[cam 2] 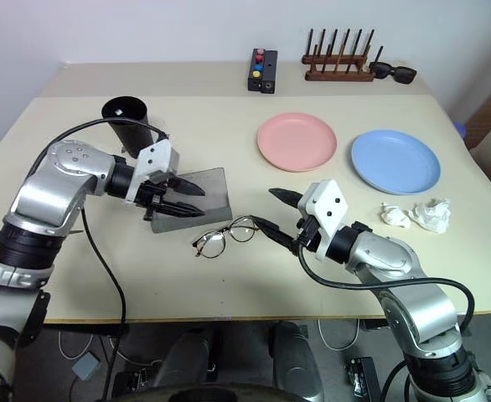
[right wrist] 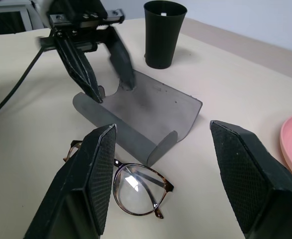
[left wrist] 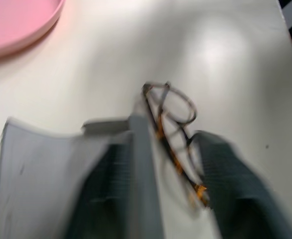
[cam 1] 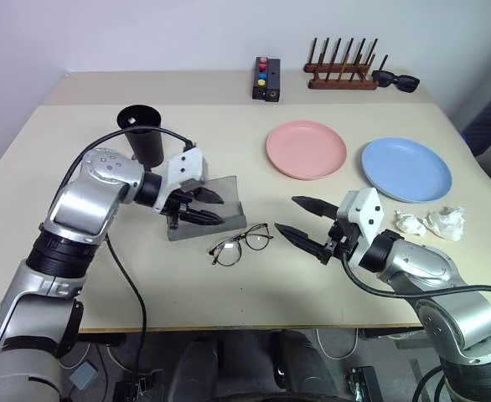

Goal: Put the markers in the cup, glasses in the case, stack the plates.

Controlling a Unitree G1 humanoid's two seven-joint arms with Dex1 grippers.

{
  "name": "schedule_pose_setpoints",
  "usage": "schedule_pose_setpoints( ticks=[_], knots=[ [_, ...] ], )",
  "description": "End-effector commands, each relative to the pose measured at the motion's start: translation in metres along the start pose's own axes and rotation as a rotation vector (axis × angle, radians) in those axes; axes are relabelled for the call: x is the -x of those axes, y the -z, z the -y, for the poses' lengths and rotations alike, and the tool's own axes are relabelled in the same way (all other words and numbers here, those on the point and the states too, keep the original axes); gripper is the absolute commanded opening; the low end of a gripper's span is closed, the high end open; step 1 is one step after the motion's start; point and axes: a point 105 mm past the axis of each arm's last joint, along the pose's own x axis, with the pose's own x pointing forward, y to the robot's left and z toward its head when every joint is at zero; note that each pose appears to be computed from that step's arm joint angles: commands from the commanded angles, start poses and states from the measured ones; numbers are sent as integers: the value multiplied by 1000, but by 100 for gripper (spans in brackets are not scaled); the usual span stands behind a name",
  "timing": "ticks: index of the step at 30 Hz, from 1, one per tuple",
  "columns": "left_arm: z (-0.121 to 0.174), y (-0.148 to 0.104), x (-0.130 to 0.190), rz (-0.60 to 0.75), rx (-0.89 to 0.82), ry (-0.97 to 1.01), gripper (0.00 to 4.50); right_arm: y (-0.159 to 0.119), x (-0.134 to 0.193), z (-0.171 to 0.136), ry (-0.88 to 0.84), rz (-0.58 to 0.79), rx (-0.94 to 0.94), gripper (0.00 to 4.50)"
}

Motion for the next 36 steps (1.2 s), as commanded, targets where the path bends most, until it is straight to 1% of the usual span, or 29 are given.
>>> schedule_pose_setpoints(
  ticks=[1, 4, 6, 12, 15, 18, 21, 24, 26, 28, 34, 36],
  knots=[
    [3, -3, -7, -10, -31, -37, 138, -11, 1, -4, -16, 23, 50, 304],
    [-8, 6, -4, -23, 1, -96, 138, -9, 0, -6, -34, -6, 102, 304],
    [-8, 7, -3, -19, 13, -95, 138, -8, 0, -7, -48, -16, 109, 304],
    [10, 4, -7, -43, 4, -32, 138, 0, -2, -12, -72, -39, 110, 304],
    [19, 4, -14, -91, -21, -18, 138, 1, -3, -12, -72, -38, 106, 304],
    [22, 2, -21, -136, -41, -30, 138, 3, -3, -14, -72, -38, 102, 304],
    [25, -3, -30, -129, -27, -33, 138, 4, -2, -15, -71, -39, 100, 304],
    [25, -1, -33, -149, -52, -50, 216, 4, -2, -15, -70, -39, 98, 304],
    [20, 0, -34, -151, -31, -92, 309, 5, -1, -16, -72, -40, 95, 304],
    [22, -1, -36, -152, -18, -90, 399, 7, -1, -17, -72, -41, 92, 304],
    [35, 0, -44, -165, 18, -49, 399, 8, -3, -17, -67, -35, 90, 304],
    [35, 5, -46, -200, 23, -64, 399, 9, -3, -18, -66, -35, 89, 304]
  ],
)
